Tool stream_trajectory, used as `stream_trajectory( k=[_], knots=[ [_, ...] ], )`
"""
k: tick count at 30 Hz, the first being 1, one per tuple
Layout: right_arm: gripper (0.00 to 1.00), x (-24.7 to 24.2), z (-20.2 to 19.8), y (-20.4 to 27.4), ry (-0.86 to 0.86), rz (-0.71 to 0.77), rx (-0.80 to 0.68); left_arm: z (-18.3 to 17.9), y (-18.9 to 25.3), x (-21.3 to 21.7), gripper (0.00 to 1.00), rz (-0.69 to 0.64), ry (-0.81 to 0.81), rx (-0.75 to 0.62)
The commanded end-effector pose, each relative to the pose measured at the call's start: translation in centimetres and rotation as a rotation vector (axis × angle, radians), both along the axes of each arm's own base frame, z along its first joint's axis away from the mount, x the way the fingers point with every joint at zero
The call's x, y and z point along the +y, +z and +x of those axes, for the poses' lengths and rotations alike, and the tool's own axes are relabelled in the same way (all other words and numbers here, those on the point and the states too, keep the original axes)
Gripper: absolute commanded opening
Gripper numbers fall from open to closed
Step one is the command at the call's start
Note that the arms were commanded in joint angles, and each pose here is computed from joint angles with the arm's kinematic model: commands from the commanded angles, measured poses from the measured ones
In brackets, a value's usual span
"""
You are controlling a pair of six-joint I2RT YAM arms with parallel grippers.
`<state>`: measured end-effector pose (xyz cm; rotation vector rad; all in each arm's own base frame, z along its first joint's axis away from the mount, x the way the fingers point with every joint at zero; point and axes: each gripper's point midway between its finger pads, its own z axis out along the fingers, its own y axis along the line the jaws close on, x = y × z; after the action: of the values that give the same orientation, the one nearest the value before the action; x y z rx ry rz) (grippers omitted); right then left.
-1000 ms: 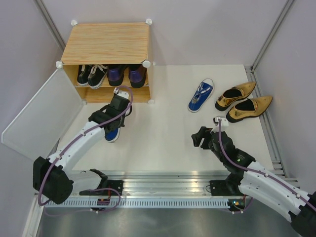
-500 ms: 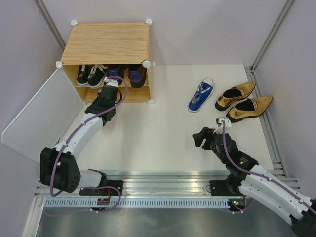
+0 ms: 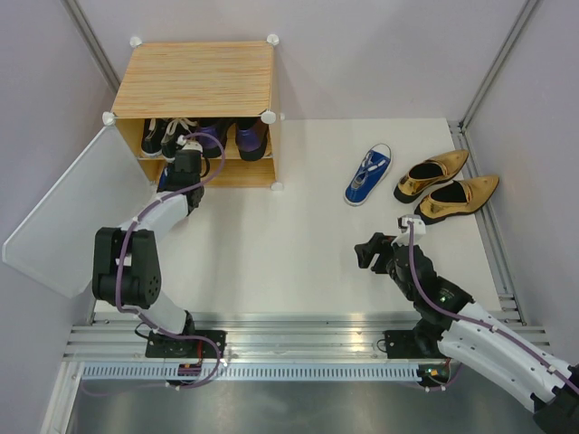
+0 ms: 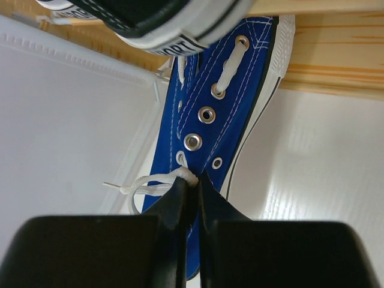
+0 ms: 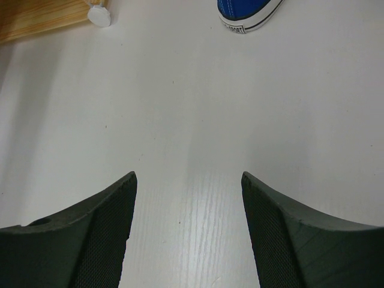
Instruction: Place and organize the shoes in the shoe cabinet
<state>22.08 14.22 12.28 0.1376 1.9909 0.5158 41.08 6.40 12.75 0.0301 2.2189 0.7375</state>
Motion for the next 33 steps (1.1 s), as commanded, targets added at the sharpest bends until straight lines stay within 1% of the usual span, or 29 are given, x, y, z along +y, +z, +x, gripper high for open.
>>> stream_trajectory(
  k=[1, 6, 7, 9, 10, 11, 12, 13, 15, 16, 19, 22, 26, 27, 29, 33],
  knots=[
    [0.75, -0.5, 0.4, -0.1, -0.033, -0.013, -0.004, 3.8, 5.5, 1.7, 0.02, 0.028, 0.056, -0.226],
    [0.75, -0.6, 0.7, -0.5, -0.044, -0.034, 0.006, 5.4, 5.7, 3.1, 0.02, 0.022, 0.095, -0.273],
    [0.75, -0.6, 0.7, -0.5, -0.044, -0.037, 0.010, 5.8, 5.0, 3.2, 0.02, 0.024, 0.095, -0.263],
    [0.75, -0.7, 0.7, -0.7, -0.048, -0.043, 0.012, 6.5, 5.0, 3.5, 0.02, 0.033, 0.098, -0.266],
    [0.75, -0.7, 0.7, -0.6, -0.050, -0.041, 0.011, 6.8, 4.0, 3.8, 0.02, 0.044, 0.112, -0.246],
    [0.75, -0.7, 0.8, -0.6, -0.053, -0.042, 0.010, 7.2, 4.1, 3.9, 0.02, 0.043, 0.121, -0.255],
    [0.75, -0.8, 0.8, -0.7, -0.056, -0.047, 0.011, 7.4, 3.7, 3.9, 0.06, 0.038, 0.128, -0.251],
    [0.75, -0.8, 0.8, -0.7, -0.057, -0.047, 0.012, 7.6, 3.2, 3.9, 0.22, 0.028, 0.131, -0.244],
    [0.75, -0.9, 0.9, -0.9, -0.062, -0.054, 0.015, 7.7, 2.0, 3.4, 0.41, -0.016, 0.134, -0.231],
    [0.75, -0.8, 0.9, -0.9, -0.060, -0.057, 0.016, 7.8, 1.5, 3.0, 0.61, -0.034, 0.123, -0.228],
    [0.75, -0.7, 0.9, -1.0, -0.057, -0.060, 0.021, 7.3, 0.7, 2.8, 0.78, -0.064, 0.134, -0.215],
    [0.74, -0.8, 0.9, -1.0, -0.057, -0.060, 0.021, 6.8, 0.7, 2.4, 0.80, -0.097, 0.136, -0.210],
    [0.74, -0.8, 0.8, -0.9, -0.057, -0.053, 0.013, 6.5, 2.3, 1.4, 0.80, -0.183, 0.122, -0.252],
    [0.74, -0.8, 0.8, -0.8, -0.057, -0.051, 0.012, 6.0, 2.6, 0.8, 0.80, -0.227, 0.117, -0.254],
    [0.74, -0.8, 0.8, -0.9, -0.052, -0.052, 0.014, 5.4, 2.9, 0.2, 0.80, -0.267, 0.108, -0.249],
    [0.74, -0.5, 0.7, -0.9, -0.039, -0.048, 0.017, 4.1, 4.4, -1.0, 0.80, -0.358, 0.095, -0.290]
  ],
)
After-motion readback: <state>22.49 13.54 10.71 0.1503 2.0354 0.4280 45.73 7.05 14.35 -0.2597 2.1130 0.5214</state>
